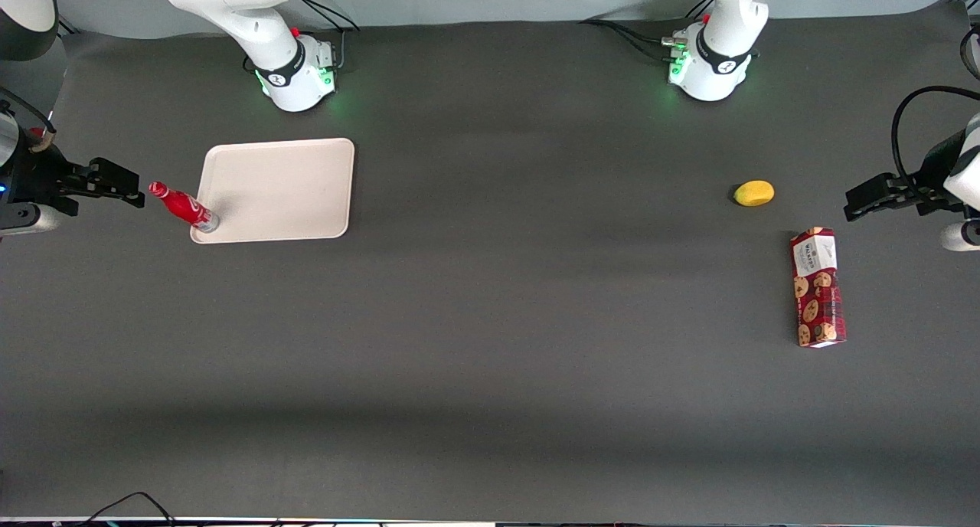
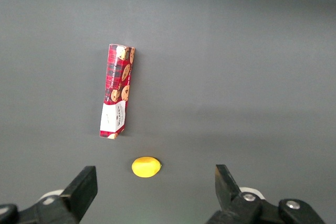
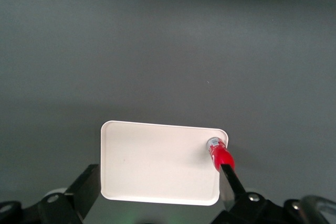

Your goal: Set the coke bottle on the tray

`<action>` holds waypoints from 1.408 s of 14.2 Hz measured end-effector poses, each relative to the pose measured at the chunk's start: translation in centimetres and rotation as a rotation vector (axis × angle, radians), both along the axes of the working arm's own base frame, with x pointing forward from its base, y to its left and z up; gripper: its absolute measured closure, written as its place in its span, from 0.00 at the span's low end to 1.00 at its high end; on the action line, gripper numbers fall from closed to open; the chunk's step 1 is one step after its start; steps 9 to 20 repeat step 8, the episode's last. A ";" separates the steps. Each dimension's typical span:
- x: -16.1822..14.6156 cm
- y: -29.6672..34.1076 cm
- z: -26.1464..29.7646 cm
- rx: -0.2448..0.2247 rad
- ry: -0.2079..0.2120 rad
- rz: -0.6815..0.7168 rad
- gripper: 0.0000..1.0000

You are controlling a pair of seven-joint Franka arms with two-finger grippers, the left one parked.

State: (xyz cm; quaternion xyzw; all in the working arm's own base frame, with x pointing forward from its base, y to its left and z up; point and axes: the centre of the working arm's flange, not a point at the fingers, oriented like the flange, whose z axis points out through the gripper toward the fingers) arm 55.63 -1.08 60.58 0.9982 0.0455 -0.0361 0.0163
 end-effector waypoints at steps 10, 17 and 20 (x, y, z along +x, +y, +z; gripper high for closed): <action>0.8 -1.3 1.0 -0.003 -0.055 -0.031 0.00; 0.8 -1.3 1.0 -0.003 -0.055 -0.031 0.00; 0.8 -1.3 1.0 -0.003 -0.055 -0.031 0.00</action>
